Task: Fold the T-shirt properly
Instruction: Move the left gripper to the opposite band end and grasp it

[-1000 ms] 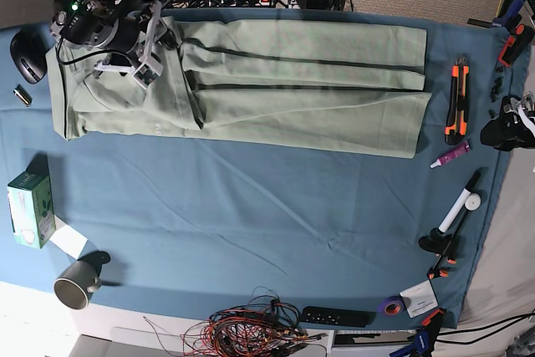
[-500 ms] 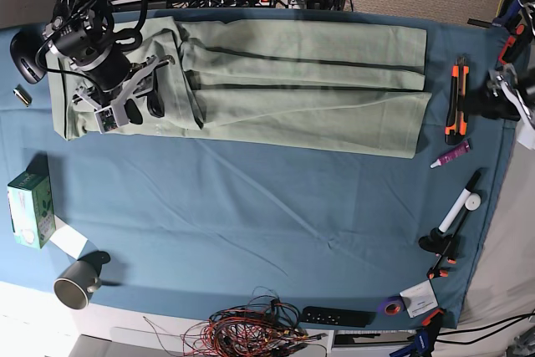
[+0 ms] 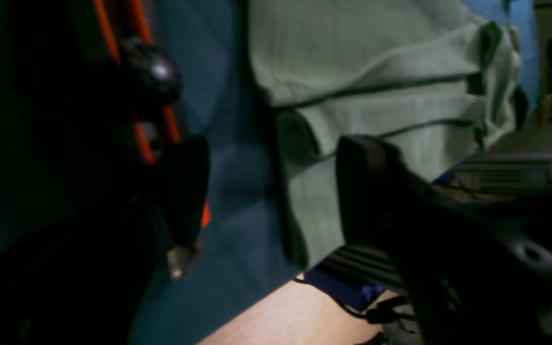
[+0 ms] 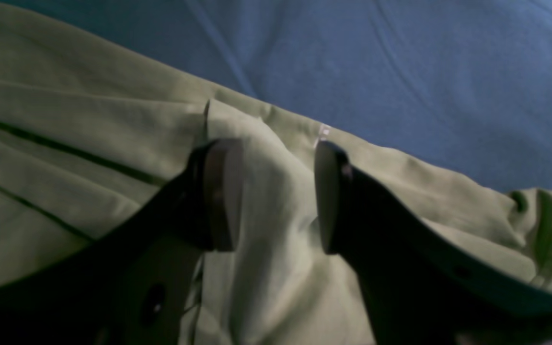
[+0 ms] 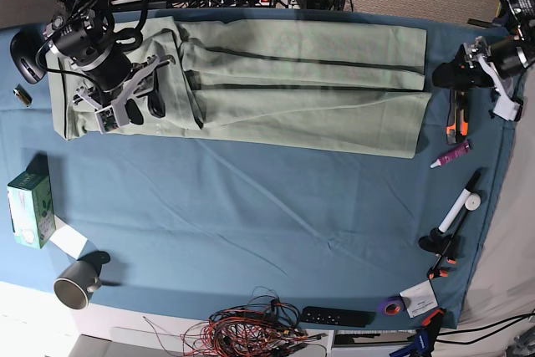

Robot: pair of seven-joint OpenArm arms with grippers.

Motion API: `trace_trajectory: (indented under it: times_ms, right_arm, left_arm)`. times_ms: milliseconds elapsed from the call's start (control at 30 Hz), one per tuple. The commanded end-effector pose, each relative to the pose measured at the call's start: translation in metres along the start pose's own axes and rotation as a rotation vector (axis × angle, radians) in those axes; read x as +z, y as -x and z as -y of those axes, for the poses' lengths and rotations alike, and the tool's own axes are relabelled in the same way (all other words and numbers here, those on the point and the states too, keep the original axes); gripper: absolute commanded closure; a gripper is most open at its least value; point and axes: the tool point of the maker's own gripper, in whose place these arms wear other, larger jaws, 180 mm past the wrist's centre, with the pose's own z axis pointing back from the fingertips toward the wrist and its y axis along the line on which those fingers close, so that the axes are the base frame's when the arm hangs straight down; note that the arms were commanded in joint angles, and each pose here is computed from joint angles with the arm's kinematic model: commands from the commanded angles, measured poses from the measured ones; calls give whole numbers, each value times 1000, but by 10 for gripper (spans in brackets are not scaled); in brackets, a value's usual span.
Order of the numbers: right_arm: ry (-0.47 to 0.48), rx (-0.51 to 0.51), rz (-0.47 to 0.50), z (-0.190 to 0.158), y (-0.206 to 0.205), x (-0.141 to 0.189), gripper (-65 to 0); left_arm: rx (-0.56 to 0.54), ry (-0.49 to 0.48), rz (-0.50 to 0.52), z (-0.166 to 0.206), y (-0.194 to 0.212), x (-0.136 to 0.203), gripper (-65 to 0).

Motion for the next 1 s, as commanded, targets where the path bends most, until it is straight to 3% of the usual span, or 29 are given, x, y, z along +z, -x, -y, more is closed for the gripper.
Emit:
trace_trajectory:
  times_ms: [0, 333, 500, 733, 967]
  right_arm:
    - [4, 11, 51, 2, -13, 3, -250]
    - [28, 25, 36, 6, -11, 3, -250]
    - [29, 23, 43, 6, -12, 3, -250]
    - [30, 23, 42, 6, -12, 3, -250]
    - [30, 23, 41, 6, -11, 3, -250]
  left_arm:
    - [-20, 1, 9, 2, -6, 3, -416]
    - [6, 37, 24, 10, 0, -9, -412]
    - [-21, -4, -24, 6, 8, -23, -412]
    - [-98, 17, -113, 20, 6, -53, -412]
    - [-98, 6, -128, 19, 5, -56, -412]
